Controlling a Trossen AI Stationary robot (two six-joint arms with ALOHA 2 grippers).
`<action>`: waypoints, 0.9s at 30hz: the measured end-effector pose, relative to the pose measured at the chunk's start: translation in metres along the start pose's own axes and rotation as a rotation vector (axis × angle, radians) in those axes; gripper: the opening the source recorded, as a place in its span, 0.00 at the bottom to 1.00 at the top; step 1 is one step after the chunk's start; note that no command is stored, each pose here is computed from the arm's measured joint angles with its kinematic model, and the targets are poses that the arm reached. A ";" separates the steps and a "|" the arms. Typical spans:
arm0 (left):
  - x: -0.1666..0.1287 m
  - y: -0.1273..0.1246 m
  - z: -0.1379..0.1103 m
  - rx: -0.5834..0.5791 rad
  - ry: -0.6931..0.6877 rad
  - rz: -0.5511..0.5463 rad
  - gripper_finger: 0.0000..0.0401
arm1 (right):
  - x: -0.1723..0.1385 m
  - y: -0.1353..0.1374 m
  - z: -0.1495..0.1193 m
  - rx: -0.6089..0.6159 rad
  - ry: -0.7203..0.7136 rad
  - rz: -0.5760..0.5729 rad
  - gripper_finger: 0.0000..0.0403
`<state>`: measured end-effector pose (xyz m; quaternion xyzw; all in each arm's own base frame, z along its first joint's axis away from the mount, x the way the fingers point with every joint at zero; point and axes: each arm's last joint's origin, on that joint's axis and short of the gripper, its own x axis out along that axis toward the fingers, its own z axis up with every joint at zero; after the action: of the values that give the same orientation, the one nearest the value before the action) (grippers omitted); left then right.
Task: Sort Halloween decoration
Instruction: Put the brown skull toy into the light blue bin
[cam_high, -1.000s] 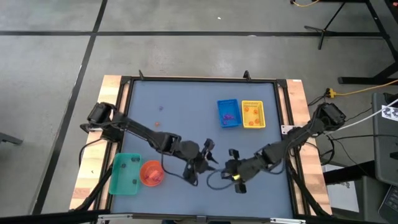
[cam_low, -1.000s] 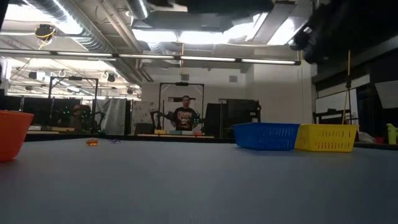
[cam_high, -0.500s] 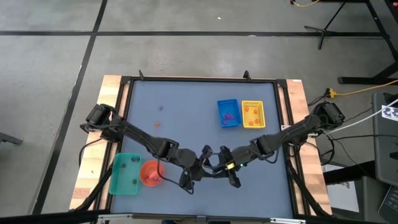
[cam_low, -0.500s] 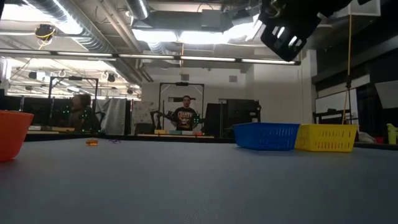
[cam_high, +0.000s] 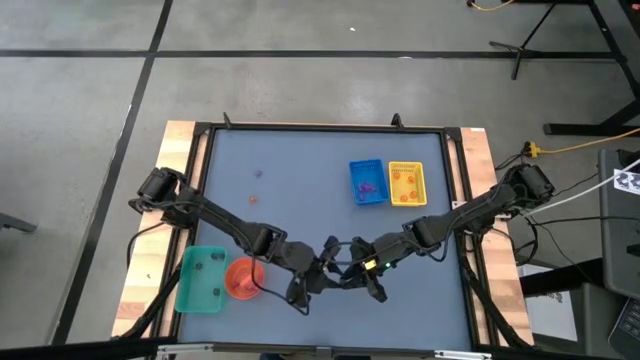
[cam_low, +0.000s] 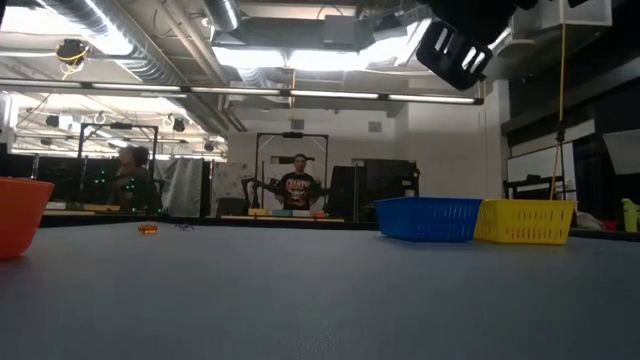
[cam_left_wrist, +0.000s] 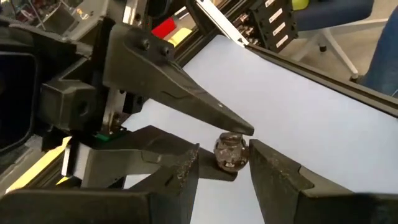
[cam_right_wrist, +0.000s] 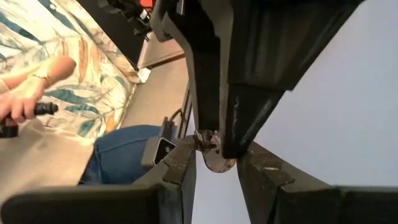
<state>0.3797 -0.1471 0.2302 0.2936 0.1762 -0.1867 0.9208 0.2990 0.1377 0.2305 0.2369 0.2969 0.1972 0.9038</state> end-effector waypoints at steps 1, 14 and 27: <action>0.000 0.000 0.000 0.000 -0.002 0.000 0.31 | 0.000 0.001 0.001 -0.001 -0.009 0.006 0.25; 0.000 0.000 0.001 0.001 -0.008 -0.001 0.31 | 0.000 0.002 0.005 -0.006 -0.061 0.007 0.25; 0.000 0.000 0.001 0.000 -0.003 0.002 0.31 | 0.000 0.002 0.006 0.071 -0.088 -0.014 0.25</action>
<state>0.3797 -0.1471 0.2311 0.2937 0.1743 -0.1861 0.9213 0.3022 0.1373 0.2356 0.2751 0.2652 0.1695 0.9085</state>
